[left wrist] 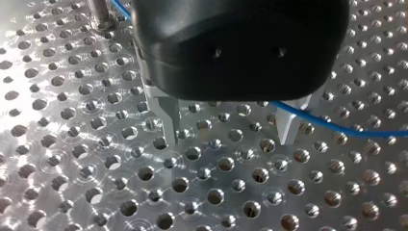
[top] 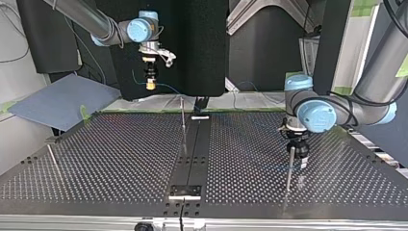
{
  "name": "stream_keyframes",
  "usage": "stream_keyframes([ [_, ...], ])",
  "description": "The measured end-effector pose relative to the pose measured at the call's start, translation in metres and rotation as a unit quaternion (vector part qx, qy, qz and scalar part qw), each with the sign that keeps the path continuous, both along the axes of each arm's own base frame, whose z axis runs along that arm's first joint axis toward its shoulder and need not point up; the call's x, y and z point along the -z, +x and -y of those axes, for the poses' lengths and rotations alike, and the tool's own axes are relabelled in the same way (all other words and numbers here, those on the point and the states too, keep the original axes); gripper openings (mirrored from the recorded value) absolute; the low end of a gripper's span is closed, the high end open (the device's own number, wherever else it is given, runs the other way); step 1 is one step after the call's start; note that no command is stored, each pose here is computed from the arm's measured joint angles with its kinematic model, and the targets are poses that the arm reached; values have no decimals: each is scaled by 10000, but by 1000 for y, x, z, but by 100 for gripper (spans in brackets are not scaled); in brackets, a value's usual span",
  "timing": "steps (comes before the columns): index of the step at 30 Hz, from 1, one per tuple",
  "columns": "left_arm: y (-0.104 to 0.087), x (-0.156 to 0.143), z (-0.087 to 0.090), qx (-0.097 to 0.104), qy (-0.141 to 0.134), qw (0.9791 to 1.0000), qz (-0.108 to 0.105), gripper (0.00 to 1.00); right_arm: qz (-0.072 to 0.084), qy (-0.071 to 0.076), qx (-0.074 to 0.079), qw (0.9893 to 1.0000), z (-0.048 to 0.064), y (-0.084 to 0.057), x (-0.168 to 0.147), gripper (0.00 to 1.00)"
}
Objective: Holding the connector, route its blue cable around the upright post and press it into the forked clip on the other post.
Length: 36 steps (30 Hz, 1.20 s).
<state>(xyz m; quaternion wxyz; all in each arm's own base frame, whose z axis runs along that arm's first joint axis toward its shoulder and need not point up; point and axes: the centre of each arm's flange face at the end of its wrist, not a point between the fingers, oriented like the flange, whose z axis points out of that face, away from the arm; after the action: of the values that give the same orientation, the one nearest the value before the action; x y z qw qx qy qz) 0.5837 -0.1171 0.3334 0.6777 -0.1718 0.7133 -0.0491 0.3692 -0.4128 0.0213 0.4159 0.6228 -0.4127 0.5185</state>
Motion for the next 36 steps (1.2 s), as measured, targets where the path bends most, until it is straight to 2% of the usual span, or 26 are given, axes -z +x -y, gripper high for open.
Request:
stream_keyframes([
  [3,-1,1,1,-2,-84,10000,-33,100,-2,-17,5,10000,0,-1,5,0],
  [10,-4,2,3,10,-320,9994,-94,100,-63,76,4,10000,-4,-3,28,0],
  [17,-5,8,2,106,-680,9976,-56,100,-66,83,1,9999,-4,-3,31,0],
  [23,-9,23,-3,247,-979,9949,0,100,-65,81,2,9999,-4,-4,31,0],
  [29,-10,21,-10,258,-1270,9912,255,100,-63,78,-5,9999,-4,-3,31,0],
  [33,-14,13,-18,229,-1464,9879,464,100,-62,80,-9,9999,-4,-3,31,0],
  [36,-16,13,-21,292,-1606,9850,567,100,-62,80,-11,9999,-4,-3,31,0],
])
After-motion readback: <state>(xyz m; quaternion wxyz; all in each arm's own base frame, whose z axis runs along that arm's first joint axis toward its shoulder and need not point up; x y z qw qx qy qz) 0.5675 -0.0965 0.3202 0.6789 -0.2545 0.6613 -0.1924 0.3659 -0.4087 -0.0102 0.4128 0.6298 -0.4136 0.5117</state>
